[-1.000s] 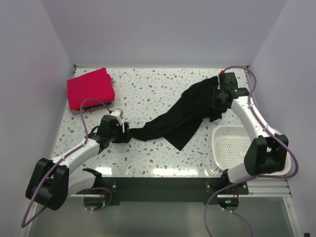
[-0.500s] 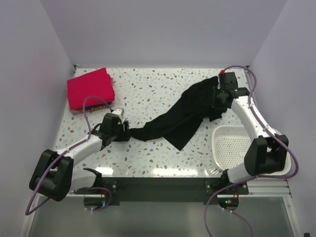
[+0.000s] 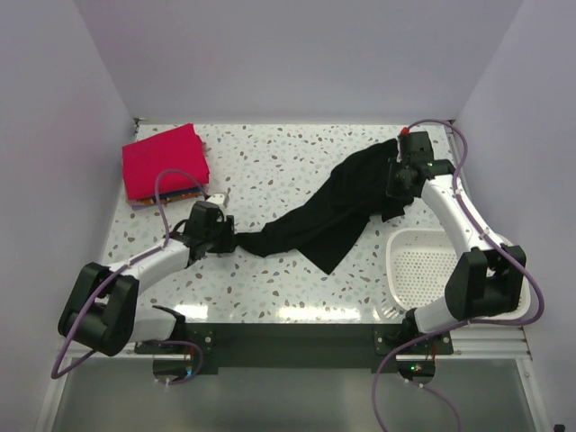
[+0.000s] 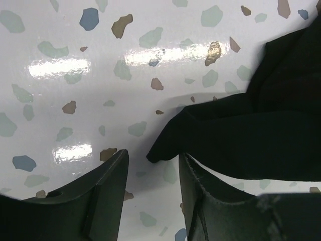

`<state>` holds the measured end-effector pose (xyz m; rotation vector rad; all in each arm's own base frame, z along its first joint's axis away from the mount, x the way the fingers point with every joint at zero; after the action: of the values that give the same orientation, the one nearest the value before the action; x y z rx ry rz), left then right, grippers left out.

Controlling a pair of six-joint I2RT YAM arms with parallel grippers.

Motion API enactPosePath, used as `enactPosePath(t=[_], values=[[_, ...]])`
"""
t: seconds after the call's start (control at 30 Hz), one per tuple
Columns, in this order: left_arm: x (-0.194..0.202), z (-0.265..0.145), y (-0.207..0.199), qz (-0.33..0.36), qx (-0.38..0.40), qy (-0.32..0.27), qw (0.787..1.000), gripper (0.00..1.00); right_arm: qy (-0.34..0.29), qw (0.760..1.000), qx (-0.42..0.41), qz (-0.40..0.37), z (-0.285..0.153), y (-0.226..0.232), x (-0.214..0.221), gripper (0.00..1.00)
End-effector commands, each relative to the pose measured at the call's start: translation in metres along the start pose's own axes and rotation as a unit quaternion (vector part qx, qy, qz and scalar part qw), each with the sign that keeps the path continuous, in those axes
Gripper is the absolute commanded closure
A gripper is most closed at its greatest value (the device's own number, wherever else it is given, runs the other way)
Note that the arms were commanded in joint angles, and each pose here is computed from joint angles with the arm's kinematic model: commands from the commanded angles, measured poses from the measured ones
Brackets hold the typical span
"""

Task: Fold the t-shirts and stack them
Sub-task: Flatten the tshirt out

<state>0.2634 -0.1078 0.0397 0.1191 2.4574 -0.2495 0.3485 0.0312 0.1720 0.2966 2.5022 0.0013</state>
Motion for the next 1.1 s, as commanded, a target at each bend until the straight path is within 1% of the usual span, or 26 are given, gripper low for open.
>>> enactPosePath(t=[0.0,0.1,0.13,0.17,0.2,0.23,0.3,0.33,0.4,0.43,0.53,0.57,0.6,0.63,0.67,0.7,0.73,0.77,0.8,0.83,0.87,0.9,0.97,1.0,1.03,1.07], values=[[-0.027,0.001,-0.011,0.012,0.026,-0.045,0.999,0.51,-0.018,1.000,-0.007,-0.001,-0.006,0.001,-0.015,1.00],[-0.026,0.004,-0.014,0.013,0.037,-0.041,0.998,0.60,-0.017,1.000,-0.008,-0.001,-0.006,0.002,-0.014,1.00],[-0.023,0.006,-0.014,0.012,0.039,-0.034,0.999,0.67,-0.016,1.000,-0.008,-0.001,-0.006,0.002,-0.014,1.00],[-0.030,0.007,-0.017,0.012,0.044,-0.049,0.998,0.70,-0.017,1.000,-0.008,-0.001,-0.007,0.002,-0.015,1.00],[-0.029,0.008,-0.018,0.013,0.047,-0.047,0.998,0.73,-0.018,1.000,-0.008,-0.001,-0.008,0.002,-0.014,1.00],[-0.030,0.008,-0.018,0.012,0.047,-0.049,0.998,0.80,-0.017,1.000,-0.007,0.000,-0.007,0.001,-0.014,1.00],[-0.030,0.009,-0.018,0.011,0.047,-0.047,0.998,0.86,-0.018,1.000,-0.008,-0.001,-0.008,0.001,-0.014,1.00],[-0.030,0.009,-0.017,0.011,0.045,-0.045,0.998,0.92,-0.017,1.000,-0.008,-0.001,-0.007,0.001,-0.014,1.00],[-0.033,0.008,-0.015,0.014,0.037,-0.048,0.998,0.98,-0.019,1.000,-0.008,0.000,-0.009,0.001,-0.015,1.00],[-0.029,0.006,-0.012,0.014,0.026,-0.037,0.999,1.00,-0.018,1.000,-0.009,-0.001,-0.009,0.001,-0.014,1.00],[-0.046,-0.009,-0.003,0.012,-0.010,-0.048,0.999,1.00,-0.020,1.000,-0.014,0.001,-0.012,0.003,-0.017,1.00],[-0.064,-0.017,-0.002,0.009,-0.024,-0.068,0.997,1.00,-0.019,1.000,-0.014,0.002,-0.012,0.003,-0.017,1.00],[-0.073,-0.023,-0.001,0.006,-0.031,-0.078,0.996,1.00,-0.021,1.000,-0.019,0.002,-0.014,0.006,-0.020,1.00],[-0.079,-0.035,0.001,0.004,-0.040,-0.084,0.996,1.00,-0.021,1.000,-0.020,0.002,-0.015,0.006,-0.021,1.00],[-0.101,-0.048,-0.001,0.000,-0.046,-0.108,0.993,1.00,-0.020,1.000,-0.023,0.003,-0.017,0.007,-0.021,1.00],[-0.104,-0.058,0.007,-0.002,-0.072,-0.106,0.992,1.00,-0.024,0.999,-0.025,0.004,-0.020,0.008,-0.025,1.00],[-0.115,-0.071,0.010,-0.004,-0.082,-0.122,0.989,1.00,-0.026,0.999,-0.026,0.005,-0.022,0.008,-0.026,1.00],[-0.138,-0.089,0.014,-0.007,-0.103,-0.151,0.983,1.00,-0.028,0.999,-0.025,0.007,-0.025,0.008,-0.028,1.00],[-0.139,-0.099,0.019,-0.008,-0.121,-0.145,0.982,1.00,-0.036,0.999,-0.028,0.008,-0.030,0.009,-0.033,1.00],[-0.148,-0.112,0.024,-0.012,-0.135,-0.158,0.978,1.00,-0.043,0.999,-0.028,0.009,-0.034,0.009,-0.037,1.00],[-0.166,-0.130,0.026,-0.013,-0.147,-0.181,0.972,1.00,-0.052,0.998,-0.029,0.012,-0.041,0.009,-0.040,1.00],[-0.169,-0.142,0.036,-0.015,-0.181,-0.184,0.966,1.00,-0.064,0.997,-0.031,0.015,-0.048,0.009,-0.047,1.00],[-0.190,-0.173,0.046,-0.021,-0.213,-0.219,0.952,1.00,-0.079,0.996,-0.034,0.017,-0.061,0.009,-0.055,1.00],[-0.195,-0.187,0.055,-0.026,-0.242,-0.233,0.941,1.00,-0.097,0.994,-0.040,0.019,-0.072,0.011,-0.066,1.00],[-0.199,-0.201,0.060,-0.029,-0.258,-0.245,0.934,1.00,-0.102,0.994,-0.044,0.020,-0.078,0.013,-0.070,1.00],[-0.205,-0.217,0.068,-0.033,-0.286,-0.260,0.922,1.00,-0.103,0.993,-0.050,0.019,-0.083,0.014,-0.071,1.00]])
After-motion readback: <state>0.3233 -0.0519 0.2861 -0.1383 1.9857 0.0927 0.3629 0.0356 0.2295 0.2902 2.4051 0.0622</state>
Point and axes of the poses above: each gripper's point midway between its finger pads, its own z axis out along the fingers, its own y axis along the line the jaws close on, x = y × z, the point moved 2 cm from there along -z, back along the fingers, and after that the axes turned 4 degrees about z, right-handed, at the moved point
